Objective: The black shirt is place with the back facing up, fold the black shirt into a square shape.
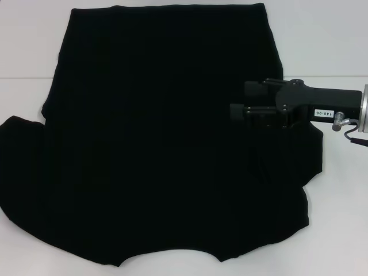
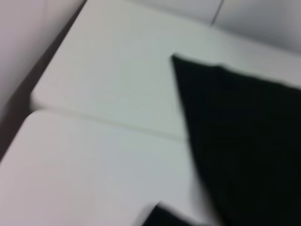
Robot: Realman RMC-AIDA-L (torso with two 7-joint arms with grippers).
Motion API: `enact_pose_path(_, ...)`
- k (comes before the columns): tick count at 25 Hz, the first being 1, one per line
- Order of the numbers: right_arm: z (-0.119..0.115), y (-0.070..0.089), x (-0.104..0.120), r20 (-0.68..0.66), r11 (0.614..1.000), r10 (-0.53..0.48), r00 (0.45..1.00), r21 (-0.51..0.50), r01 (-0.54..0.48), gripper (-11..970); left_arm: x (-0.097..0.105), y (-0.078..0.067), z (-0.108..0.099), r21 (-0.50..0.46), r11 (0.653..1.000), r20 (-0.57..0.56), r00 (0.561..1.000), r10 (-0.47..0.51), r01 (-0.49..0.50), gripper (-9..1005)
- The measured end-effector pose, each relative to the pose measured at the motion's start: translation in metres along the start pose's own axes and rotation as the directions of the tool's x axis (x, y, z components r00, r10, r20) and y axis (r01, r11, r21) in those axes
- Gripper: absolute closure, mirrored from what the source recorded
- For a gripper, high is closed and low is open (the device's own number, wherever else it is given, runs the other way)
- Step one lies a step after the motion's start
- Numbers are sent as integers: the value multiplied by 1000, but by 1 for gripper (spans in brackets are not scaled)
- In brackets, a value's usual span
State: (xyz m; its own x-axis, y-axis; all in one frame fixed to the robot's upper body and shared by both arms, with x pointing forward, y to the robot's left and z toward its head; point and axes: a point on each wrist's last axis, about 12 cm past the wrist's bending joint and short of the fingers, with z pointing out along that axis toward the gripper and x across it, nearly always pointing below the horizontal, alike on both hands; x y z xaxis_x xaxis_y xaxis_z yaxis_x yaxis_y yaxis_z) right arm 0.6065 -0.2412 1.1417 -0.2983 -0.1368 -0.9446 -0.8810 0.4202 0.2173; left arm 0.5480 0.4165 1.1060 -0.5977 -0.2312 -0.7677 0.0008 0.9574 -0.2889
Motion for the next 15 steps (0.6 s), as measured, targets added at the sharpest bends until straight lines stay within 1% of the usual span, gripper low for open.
enact_pose_path(4,-1,0,1,2,1000,7,1000,-1,-7,136,-9,-7,-4,84,996,55,998,1,-6,986)
enact_pose_path(9,-1,1,2,2,1000,12,1000,-1,-12,137,-14,-16,-5,157,987,77,997,23,-34,964)
enact_pose_path(10,-1,1,2,3,1000,12,1000,-1,-12,138,-16,-24,-4,207,977,96,995,32,-52,960)
enact_pose_path(12,-1,1,2,3,1000,13,1000,-1,-13,138,-17,-32,-3,258,964,114,993,39,-68,951)
enact_pose_path(13,-1,1,2,4,1000,13,1000,-1,-13,138,-17,-32,-3,258,964,114,993,39,-68,947)
enact_pose_path(15,-1,1,2,4,1000,12,1000,-1,-12,139,-17,-50,3,344,934,139,989,56,-101,938)
